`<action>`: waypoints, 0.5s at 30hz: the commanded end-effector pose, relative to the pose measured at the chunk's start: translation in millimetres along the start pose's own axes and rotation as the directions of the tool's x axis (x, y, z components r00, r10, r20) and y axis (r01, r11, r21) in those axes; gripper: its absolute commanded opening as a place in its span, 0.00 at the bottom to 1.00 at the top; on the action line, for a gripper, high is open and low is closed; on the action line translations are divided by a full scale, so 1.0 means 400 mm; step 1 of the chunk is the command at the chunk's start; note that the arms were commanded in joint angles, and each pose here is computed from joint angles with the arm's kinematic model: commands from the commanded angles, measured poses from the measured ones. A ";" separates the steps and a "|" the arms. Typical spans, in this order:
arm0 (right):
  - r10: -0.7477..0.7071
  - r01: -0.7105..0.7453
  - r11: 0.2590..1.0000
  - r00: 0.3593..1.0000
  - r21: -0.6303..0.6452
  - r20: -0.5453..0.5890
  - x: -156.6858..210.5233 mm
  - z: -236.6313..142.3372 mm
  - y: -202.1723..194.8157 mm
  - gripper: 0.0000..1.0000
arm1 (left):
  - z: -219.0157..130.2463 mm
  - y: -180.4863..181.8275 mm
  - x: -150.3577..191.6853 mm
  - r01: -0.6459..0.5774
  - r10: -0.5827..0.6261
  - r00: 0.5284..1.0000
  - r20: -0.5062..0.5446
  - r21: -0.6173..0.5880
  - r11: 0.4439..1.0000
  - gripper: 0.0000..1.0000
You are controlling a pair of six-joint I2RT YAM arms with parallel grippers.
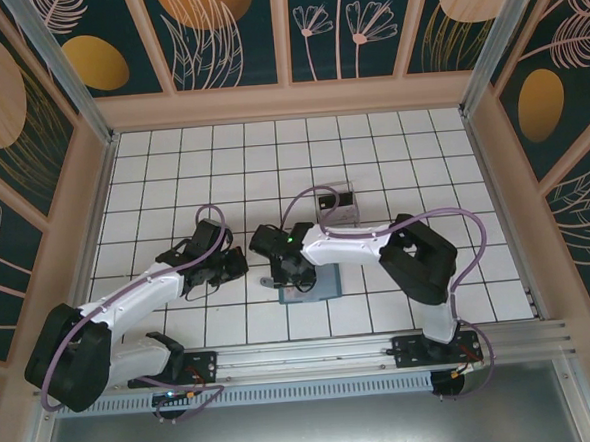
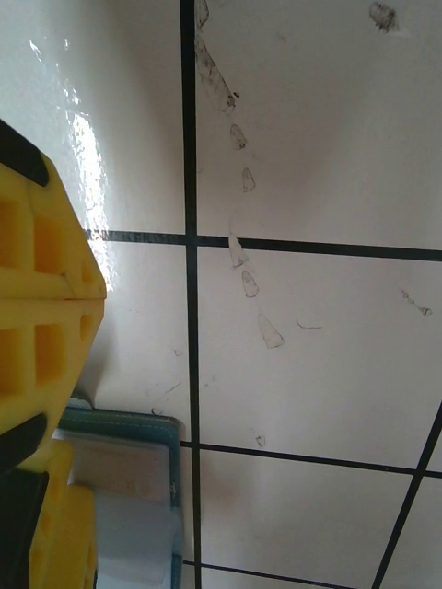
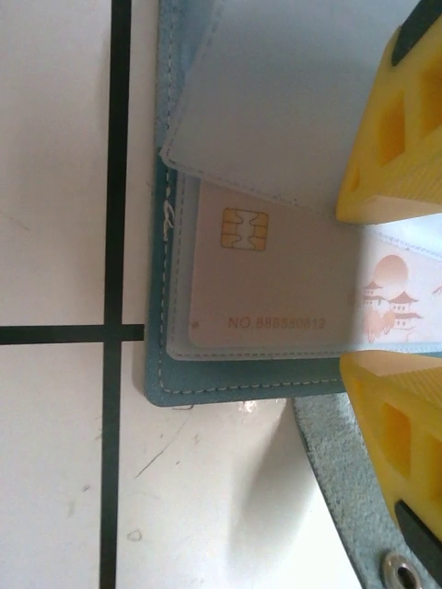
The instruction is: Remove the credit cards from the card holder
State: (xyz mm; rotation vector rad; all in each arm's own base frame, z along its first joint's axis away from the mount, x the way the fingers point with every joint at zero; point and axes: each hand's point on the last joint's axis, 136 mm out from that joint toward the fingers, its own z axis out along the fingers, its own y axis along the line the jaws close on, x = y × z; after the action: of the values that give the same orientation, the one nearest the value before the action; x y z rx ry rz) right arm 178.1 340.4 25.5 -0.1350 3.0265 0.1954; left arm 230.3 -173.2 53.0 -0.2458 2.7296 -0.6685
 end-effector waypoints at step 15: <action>-0.049 0.030 0.964 0.996 0.264 0.069 -0.008 -0.049 -0.110 0.49 | -0.005 -0.028 -0.025 -0.024 0.024 1.000 -0.001 0.022 0.999 0.06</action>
State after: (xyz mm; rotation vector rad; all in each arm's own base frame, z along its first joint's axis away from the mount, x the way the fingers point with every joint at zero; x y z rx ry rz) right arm 178.9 307.3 29.7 -0.1627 2.9850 -0.0889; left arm 232.4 -176.9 53.5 -0.2335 2.7398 -0.6807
